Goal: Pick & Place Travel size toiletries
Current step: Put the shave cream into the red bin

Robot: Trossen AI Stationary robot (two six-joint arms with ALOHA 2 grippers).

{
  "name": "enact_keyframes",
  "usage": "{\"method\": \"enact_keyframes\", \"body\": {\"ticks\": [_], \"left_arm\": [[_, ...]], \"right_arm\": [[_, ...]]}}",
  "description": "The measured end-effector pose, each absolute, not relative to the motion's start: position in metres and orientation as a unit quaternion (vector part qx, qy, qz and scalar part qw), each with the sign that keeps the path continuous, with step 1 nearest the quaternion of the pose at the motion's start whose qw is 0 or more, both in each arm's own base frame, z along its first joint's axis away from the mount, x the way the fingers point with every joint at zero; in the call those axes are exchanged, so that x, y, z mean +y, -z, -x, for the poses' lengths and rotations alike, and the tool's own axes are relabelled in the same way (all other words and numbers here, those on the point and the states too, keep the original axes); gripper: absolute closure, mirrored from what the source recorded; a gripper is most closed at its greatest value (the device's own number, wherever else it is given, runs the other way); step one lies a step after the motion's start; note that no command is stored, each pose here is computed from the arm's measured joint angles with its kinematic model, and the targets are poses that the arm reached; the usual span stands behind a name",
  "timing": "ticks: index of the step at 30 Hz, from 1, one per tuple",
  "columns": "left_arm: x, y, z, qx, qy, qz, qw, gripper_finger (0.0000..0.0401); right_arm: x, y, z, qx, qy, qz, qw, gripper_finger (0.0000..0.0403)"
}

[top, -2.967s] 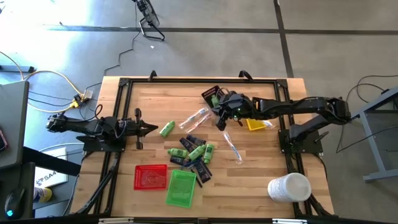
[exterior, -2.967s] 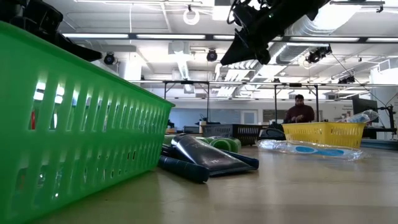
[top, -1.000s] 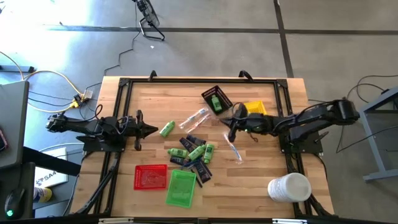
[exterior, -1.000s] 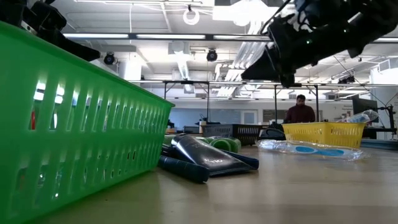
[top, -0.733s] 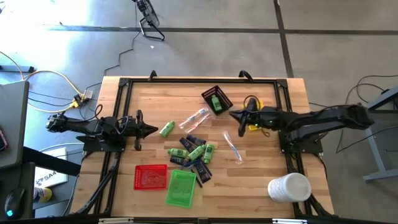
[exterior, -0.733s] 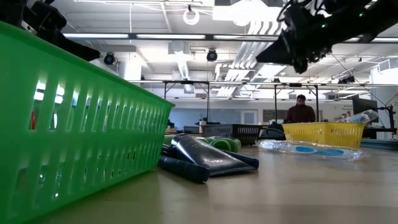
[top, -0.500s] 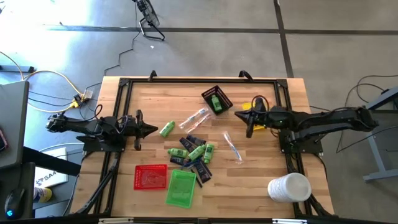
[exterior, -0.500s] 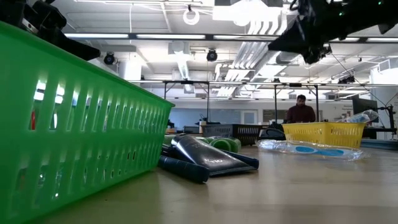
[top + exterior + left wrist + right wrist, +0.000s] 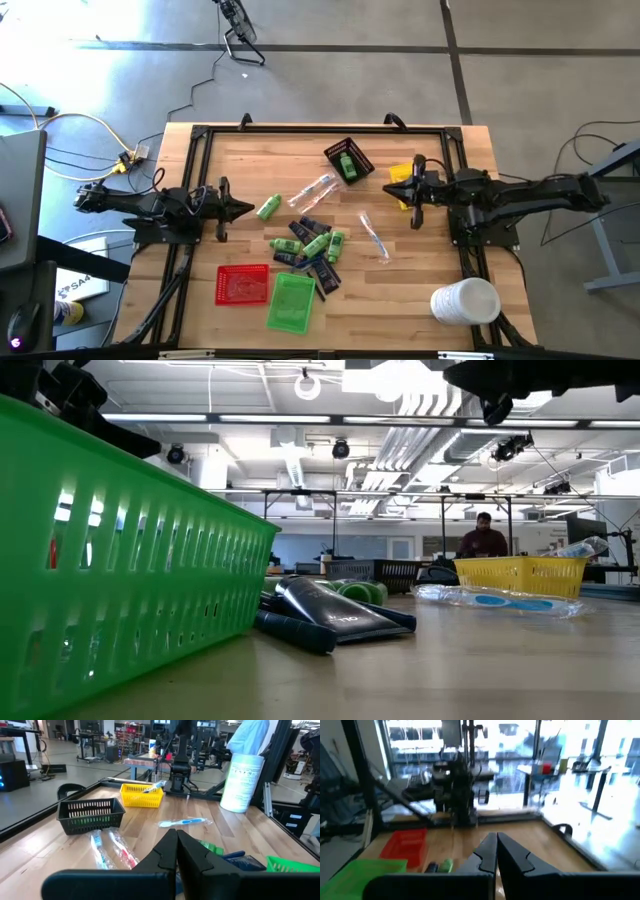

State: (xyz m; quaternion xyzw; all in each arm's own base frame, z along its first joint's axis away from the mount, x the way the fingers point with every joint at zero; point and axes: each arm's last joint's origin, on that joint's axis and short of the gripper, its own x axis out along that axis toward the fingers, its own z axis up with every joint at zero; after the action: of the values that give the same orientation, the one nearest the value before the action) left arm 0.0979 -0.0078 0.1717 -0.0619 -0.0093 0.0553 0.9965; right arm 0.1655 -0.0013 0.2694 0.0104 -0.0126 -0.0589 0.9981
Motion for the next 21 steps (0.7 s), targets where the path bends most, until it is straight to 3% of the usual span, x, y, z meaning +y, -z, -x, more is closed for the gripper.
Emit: {"method": "enact_keyframes", "body": {"ticks": [21], "left_arm": [[-0.0083,-0.1751,-0.0977,-0.019,-0.045,0.057,0.997,0.0398]], "right_arm": [[-0.004,-0.2689,-0.1656,-0.008,0.097,0.016,0.995,0.0399]]}}
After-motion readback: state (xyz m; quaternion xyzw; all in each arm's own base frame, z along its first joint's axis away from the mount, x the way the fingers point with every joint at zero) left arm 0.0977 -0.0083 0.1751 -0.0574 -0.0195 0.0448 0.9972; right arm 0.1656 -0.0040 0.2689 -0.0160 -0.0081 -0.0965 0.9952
